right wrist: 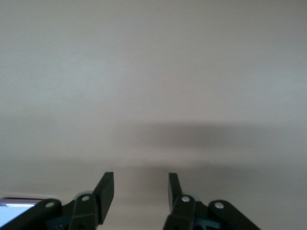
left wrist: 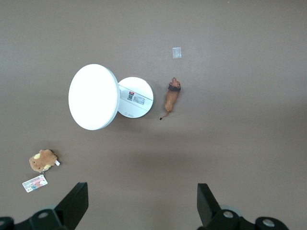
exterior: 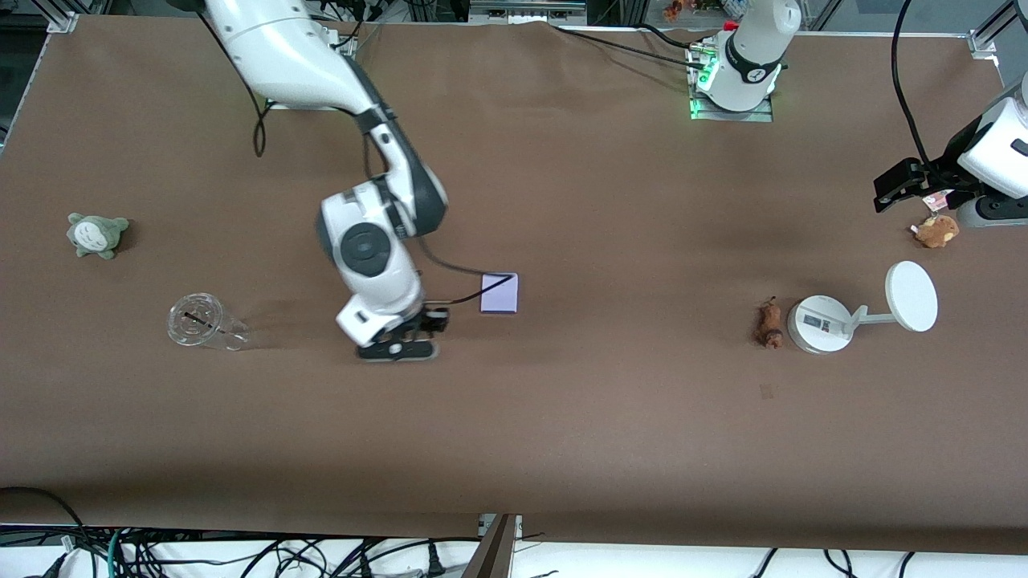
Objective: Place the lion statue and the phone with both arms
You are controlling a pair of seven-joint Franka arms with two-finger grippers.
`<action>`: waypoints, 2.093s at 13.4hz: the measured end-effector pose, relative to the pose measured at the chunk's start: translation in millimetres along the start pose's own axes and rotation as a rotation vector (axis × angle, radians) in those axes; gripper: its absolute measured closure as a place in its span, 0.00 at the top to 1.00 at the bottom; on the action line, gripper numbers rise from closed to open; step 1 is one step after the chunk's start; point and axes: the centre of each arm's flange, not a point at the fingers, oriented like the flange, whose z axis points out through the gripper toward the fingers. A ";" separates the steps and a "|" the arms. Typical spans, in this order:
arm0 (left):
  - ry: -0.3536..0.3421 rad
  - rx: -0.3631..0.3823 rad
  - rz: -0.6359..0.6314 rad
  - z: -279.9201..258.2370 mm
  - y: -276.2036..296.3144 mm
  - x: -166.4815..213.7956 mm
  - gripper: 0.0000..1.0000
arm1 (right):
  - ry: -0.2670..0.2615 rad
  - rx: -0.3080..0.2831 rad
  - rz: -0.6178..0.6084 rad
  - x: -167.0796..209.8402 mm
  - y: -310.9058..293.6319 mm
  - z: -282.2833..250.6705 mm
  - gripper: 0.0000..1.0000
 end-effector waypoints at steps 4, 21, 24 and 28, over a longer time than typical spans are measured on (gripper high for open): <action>0.002 0.000 0.003 -1.7 1.9 -0.1 1.00 | -0.020 0.020 0.005 -18.1 -32.4 2.5 0.58; -0.009 0.001 0.005 -1.0 2.4 -1.4 1.00 | -0.013 0.051 0.033 -110.9 -165.5 68.3 1.00; -0.012 0.001 0.005 -0.8 2.4 -1.7 1.00 | -0.005 0.055 0.031 -112.6 -166.8 78.5 1.00; -0.013 0.001 0.005 -0.7 2.5 -1.9 1.00 | 0.001 0.058 0.030 -114.0 -167.2 88.1 1.00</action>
